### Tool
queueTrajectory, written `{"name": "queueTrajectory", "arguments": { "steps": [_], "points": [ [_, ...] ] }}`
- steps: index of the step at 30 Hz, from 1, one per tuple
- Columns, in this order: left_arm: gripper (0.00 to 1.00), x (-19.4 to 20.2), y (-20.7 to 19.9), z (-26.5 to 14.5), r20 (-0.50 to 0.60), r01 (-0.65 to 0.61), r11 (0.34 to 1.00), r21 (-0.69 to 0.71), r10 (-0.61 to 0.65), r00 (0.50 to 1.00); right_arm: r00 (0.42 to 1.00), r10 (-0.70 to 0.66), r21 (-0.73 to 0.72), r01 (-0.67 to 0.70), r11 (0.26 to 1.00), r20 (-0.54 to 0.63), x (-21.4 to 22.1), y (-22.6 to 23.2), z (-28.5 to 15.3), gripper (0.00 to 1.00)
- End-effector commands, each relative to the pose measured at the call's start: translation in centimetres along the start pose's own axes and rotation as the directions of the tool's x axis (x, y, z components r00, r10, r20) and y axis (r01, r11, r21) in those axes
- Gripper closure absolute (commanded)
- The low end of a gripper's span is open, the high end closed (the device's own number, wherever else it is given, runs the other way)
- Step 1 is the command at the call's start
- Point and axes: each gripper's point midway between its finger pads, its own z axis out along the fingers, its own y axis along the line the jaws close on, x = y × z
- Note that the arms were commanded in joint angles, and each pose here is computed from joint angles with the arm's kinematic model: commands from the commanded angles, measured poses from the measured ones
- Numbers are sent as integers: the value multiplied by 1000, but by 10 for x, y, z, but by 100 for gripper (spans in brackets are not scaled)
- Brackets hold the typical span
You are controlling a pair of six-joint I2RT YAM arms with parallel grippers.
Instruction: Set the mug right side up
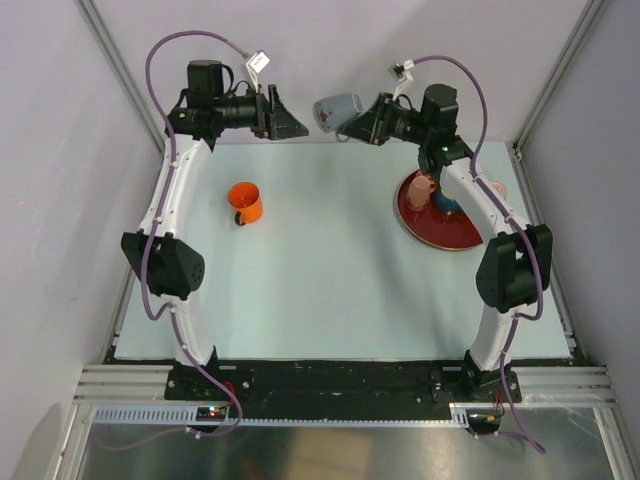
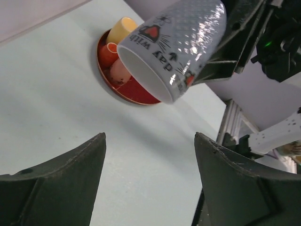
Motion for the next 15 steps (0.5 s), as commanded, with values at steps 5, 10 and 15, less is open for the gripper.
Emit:
{"name": "queueTrajectory", "arguments": {
  "steps": [5, 10, 15],
  "points": [
    [21, -32, -32, 2, 98, 44, 992, 118, -56, 994, 989, -113, -180, 130, 975, 99, -38, 61, 21, 100],
    [25, -41, -50, 4, 123, 20, 987, 161, -40, 992, 992, -90, -168, 104, 980, 88, -32, 57, 30, 100],
    [37, -49, -62, 1, 149, -11, 984, 176, -15, 989, 995, -74, -162, 84, 983, 70, -24, 52, 39, 100]
  ]
}}
